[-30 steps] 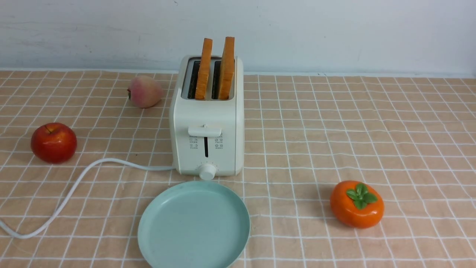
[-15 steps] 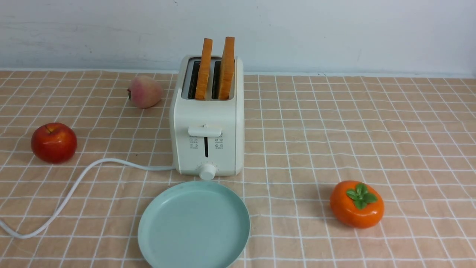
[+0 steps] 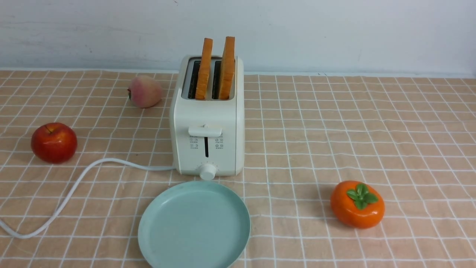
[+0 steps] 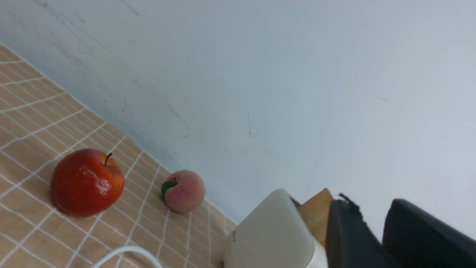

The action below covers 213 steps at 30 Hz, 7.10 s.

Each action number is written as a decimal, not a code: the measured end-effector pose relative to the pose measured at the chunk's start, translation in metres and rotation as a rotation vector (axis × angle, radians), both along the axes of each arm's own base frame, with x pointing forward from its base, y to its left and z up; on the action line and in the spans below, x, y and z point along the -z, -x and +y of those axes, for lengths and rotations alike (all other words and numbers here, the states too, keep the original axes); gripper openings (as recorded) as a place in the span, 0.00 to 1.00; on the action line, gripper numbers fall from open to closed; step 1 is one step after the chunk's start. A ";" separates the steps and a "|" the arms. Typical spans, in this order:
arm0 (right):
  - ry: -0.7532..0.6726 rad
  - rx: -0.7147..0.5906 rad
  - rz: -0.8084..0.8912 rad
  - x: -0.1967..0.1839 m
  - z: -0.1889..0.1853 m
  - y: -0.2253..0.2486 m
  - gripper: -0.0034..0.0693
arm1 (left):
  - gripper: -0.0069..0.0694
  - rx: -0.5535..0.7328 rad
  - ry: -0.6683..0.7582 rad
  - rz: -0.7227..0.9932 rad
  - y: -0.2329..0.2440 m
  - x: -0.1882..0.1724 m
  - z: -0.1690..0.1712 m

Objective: Take toasted bread from bread machine on light coffee tablecloth place on plate.
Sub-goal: 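Reach for a toast slice standing in the toaster with the left gripper, then place the slice of bread on the plate with the left gripper, then grasp the toast slice in the toaster and pull it up out of the slot with the right gripper, then place the held slice of bread on top of the slice on the plate with the right gripper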

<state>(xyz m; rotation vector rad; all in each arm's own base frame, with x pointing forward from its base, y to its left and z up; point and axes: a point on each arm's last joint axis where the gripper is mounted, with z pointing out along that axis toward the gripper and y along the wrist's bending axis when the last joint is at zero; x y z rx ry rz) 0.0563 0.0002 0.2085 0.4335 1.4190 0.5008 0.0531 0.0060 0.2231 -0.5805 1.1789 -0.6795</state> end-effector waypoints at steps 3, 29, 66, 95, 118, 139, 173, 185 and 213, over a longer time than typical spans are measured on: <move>-0.139 0.000 -0.032 -0.005 -0.002 0.001 0.37 | 0.07 -0.008 0.032 -0.076 0.003 -0.012 0.002; 0.242 -0.570 0.796 -0.120 0.043 -0.110 0.04 | 0.07 0.450 -0.478 1.093 -0.163 -0.153 -0.048; 0.232 -0.548 0.681 -0.126 0.044 -0.117 0.07 | 0.22 0.512 -0.735 0.814 -0.362 -0.107 -0.163; 0.171 -0.619 0.710 -0.126 0.050 -0.112 0.11 | 0.19 0.800 -0.392 1.051 -0.201 -0.068 -0.132; 0.153 -0.647 0.700 -0.127 0.052 -0.111 0.15 | 0.65 0.796 -0.466 1.199 -0.213 0.009 -0.132; 0.318 -0.878 0.813 -0.179 0.120 -0.203 0.05 | 0.07 0.336 -0.601 1.172 -0.124 -0.102 -0.049; 0.308 -0.629 0.514 -0.131 0.250 -0.384 0.13 | 0.07 0.361 -0.439 0.857 0.071 -0.053 0.001; 0.588 -0.684 0.333 -0.304 0.175 -0.241 0.13 | 0.07 0.351 -0.441 0.829 0.069 -0.054 0.001; 0.009 -1.171 0.721 -0.052 0.245 -0.272 0.13 | 0.07 0.376 -0.399 0.674 0.059 -0.061 -0.006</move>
